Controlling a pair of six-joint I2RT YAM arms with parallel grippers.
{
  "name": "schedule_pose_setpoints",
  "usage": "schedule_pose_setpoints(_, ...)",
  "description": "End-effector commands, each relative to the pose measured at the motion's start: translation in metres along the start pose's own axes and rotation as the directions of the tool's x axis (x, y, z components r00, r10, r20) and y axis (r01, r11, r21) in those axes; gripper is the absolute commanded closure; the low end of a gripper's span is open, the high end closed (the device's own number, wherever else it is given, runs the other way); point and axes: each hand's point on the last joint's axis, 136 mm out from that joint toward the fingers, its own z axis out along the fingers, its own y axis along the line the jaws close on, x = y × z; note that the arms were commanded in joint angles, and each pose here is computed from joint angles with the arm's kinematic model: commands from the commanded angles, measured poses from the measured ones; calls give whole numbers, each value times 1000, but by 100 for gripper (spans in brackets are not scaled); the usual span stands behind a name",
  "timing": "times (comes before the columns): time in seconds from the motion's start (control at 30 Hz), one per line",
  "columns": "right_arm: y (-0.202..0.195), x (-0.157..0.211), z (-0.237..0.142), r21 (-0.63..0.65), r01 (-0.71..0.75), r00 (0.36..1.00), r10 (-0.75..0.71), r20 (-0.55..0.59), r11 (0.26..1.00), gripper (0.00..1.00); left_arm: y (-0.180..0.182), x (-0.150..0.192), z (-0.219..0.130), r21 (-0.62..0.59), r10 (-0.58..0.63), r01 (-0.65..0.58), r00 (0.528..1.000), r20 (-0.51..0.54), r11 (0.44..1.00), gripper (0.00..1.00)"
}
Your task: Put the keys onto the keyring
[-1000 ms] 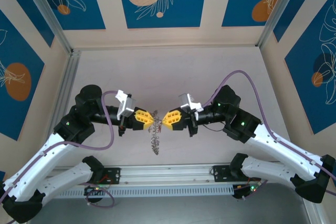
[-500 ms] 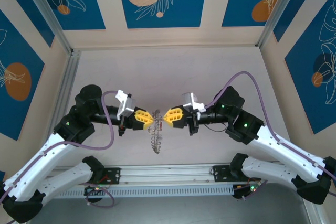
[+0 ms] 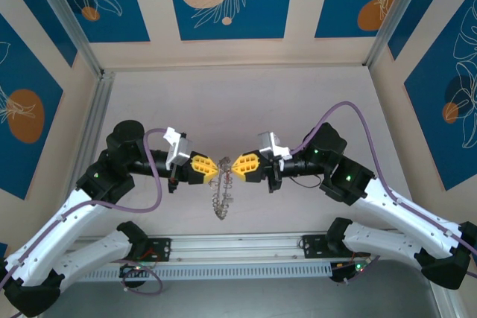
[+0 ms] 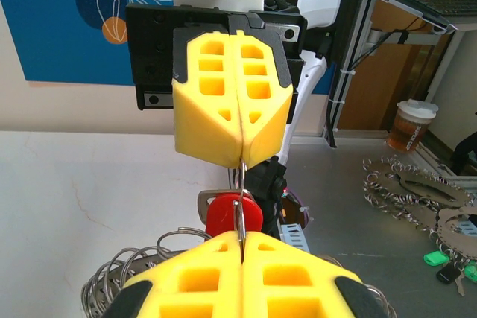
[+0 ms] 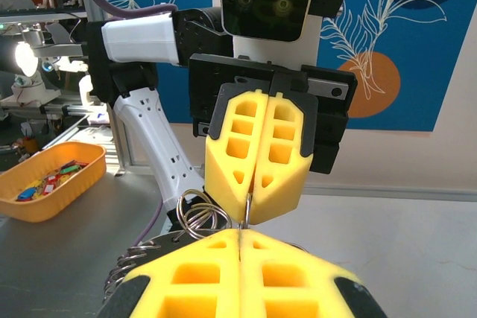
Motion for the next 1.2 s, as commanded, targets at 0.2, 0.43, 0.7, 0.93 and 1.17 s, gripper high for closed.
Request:
schedule_pose_setpoints(0.2, 4, 0, 1, -8, 13, 1000, -13, 1, 1000, 100, -3, -11, -3, 8, 49, -49, 998, 38, 999, 100)
schedule_pose_setpoints(0.43, 0, -1, 1, 16, 23, 1000, -24, 9, 1000, 100, -3, -11, -4, 9, 48, -49, 998, 38, 999, 100)
schedule_pose_setpoints(0.7, -3, 0, 0, 36, 24, 1000, -24, 7, 999, 100, -3, -11, -4, 8, 49, -49, 998, 39, 999, 100)
schedule_pose_setpoints(0.93, -3, 2, -1, 41, 20, 1000, -20, 6, 999, 100, -2, -12, -4, 6, 49, -50, 998, 39, 999, 100)
schedule_pose_setpoints(1.17, -2, 2, -1, 37, 18, 1000, -18, 5, 999, 100, -2, -14, -3, 8, 50, -50, 998, 42, 999, 100)
